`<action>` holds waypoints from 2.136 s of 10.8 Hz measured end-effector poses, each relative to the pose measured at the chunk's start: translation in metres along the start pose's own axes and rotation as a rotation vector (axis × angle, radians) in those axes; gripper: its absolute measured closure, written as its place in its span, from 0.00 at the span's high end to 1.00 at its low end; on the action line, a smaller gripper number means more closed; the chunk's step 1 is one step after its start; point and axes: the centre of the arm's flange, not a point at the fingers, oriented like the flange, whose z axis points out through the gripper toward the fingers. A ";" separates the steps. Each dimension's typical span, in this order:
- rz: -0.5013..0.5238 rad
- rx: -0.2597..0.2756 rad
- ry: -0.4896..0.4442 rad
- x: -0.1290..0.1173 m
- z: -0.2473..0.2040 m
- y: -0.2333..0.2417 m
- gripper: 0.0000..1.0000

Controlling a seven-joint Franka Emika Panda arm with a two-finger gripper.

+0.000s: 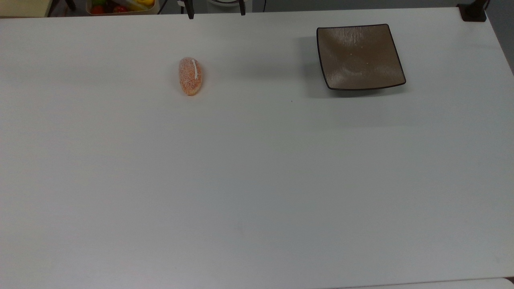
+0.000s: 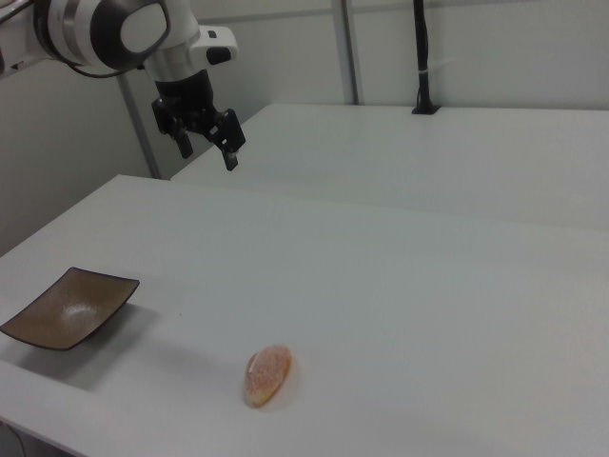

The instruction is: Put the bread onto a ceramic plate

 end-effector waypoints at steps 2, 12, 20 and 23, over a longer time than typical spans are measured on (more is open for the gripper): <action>-0.002 0.000 0.000 0.000 0.000 -0.001 1.00; -0.001 0.000 -0.020 -0.002 0.006 -0.001 1.00; -0.012 0.001 -0.180 -0.016 0.027 0.000 1.00; -0.074 0.008 -0.223 -0.023 0.032 0.001 1.00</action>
